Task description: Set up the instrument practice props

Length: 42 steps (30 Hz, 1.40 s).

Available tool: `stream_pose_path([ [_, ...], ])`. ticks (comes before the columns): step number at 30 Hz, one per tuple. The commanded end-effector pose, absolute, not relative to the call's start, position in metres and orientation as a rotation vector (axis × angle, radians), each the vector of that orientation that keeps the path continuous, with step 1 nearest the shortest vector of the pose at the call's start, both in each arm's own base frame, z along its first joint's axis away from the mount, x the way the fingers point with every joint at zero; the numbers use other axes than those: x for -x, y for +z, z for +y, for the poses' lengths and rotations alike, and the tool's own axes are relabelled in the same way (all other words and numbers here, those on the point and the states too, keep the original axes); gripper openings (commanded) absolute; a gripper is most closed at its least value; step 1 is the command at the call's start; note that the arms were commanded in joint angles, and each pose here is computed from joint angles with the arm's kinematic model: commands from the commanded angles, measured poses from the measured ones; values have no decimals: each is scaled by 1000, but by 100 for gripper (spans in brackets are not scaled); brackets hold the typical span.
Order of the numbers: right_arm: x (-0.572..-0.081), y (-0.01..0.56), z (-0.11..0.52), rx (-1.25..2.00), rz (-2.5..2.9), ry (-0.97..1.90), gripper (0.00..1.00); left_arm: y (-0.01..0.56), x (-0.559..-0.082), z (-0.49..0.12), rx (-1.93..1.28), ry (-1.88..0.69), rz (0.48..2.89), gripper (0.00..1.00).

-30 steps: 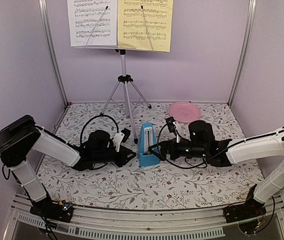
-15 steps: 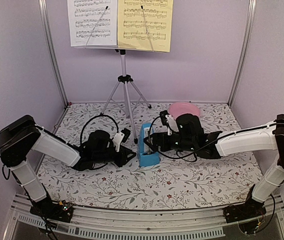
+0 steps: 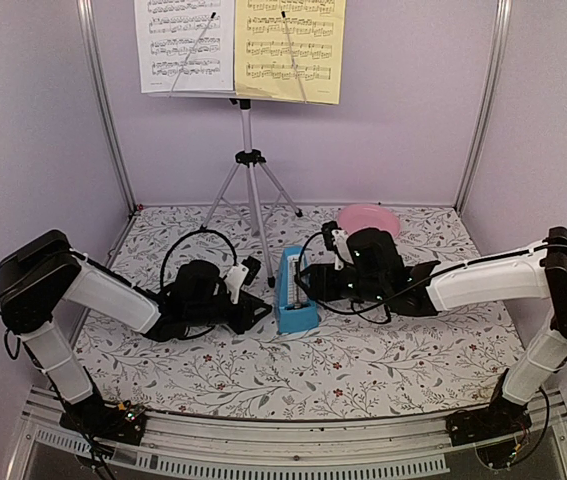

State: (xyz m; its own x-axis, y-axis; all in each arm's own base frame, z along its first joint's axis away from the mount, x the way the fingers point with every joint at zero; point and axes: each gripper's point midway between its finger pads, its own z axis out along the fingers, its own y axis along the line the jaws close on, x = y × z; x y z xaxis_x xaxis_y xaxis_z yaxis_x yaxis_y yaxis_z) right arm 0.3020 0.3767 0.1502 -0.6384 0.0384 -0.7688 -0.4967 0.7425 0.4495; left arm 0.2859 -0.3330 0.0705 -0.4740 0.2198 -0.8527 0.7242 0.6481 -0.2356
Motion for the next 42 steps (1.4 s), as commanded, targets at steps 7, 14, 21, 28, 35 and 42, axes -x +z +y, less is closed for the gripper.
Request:
stream_pose_path([
  [7,-309,152,374,291,2134,787,52,86,-291,-337,-745,-751,1975,31],
  [14,-306,157,379,326,2119,823,66,84,-292,-338,-753,-749,1977,31],
  [21,-315,169,387,340,2083,812,66,87,-293,-340,-754,-754,1973,31],
  [28,-319,167,390,344,2093,789,58,87,-293,-340,-755,-752,1972,31],
  [35,-317,168,382,331,2091,780,44,85,-293,-338,-756,-741,1976,31],
  [42,-310,166,373,327,2095,771,37,85,-293,-338,-754,-740,1976,31],
])
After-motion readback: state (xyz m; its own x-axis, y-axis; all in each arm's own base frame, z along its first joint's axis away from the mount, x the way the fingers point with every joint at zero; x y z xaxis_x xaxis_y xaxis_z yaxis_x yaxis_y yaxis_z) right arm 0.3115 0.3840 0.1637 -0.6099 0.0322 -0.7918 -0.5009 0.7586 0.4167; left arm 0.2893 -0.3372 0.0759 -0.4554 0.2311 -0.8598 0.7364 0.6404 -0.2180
